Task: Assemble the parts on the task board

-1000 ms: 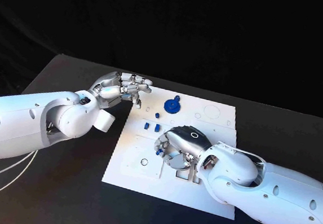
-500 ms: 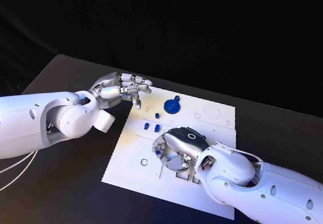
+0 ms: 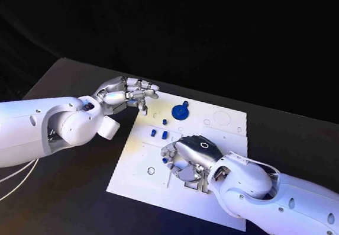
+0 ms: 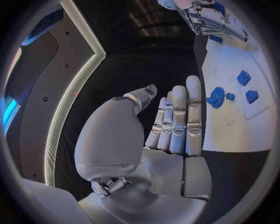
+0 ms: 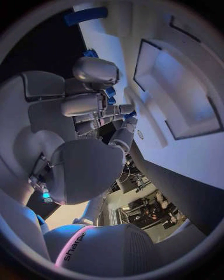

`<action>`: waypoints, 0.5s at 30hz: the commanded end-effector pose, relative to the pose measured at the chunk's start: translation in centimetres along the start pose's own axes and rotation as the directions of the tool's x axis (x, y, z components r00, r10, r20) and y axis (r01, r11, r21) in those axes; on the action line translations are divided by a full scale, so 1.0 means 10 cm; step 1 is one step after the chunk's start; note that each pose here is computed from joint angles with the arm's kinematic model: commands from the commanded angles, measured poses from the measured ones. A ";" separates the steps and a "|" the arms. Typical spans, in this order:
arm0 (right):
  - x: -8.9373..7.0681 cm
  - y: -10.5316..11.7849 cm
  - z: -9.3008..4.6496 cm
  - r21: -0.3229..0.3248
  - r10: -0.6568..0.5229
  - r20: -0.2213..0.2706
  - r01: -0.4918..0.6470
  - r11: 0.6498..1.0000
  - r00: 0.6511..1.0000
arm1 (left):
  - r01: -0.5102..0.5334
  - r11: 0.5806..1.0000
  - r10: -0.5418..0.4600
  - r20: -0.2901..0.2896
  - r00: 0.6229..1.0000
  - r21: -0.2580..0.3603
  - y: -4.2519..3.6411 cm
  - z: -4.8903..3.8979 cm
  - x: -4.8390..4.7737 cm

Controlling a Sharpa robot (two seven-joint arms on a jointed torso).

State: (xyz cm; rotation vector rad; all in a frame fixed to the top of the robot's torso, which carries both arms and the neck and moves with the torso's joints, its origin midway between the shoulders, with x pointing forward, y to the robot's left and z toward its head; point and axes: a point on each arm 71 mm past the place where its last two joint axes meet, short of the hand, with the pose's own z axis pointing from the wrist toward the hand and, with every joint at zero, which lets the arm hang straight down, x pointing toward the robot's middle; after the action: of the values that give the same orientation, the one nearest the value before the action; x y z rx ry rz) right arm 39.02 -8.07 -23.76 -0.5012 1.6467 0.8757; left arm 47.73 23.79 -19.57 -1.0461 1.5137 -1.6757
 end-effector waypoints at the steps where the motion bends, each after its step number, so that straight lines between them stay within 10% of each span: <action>1: -0.05 0.01 -0.06 -0.006 -0.002 0.028 0.003 1.000 1.000 | 0.004 1.000 -0.004 -0.016 1.000 0.003 -0.005 -0.002 0.017; 15: -0.61 -0.49 -0.40 0.161 0.062 0.031 -0.066 0.985 0.998 | 0.003 1.000 -0.003 -0.015 1.000 0.002 -0.009 -0.018 -0.002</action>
State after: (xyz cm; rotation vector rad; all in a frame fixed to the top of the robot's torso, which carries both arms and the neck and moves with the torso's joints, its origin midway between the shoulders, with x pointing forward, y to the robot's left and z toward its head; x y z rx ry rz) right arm 41.44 -14.51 -18.71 -0.3877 1.6111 0.7689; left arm 47.69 24.14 -19.57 -1.0485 1.5143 -1.6684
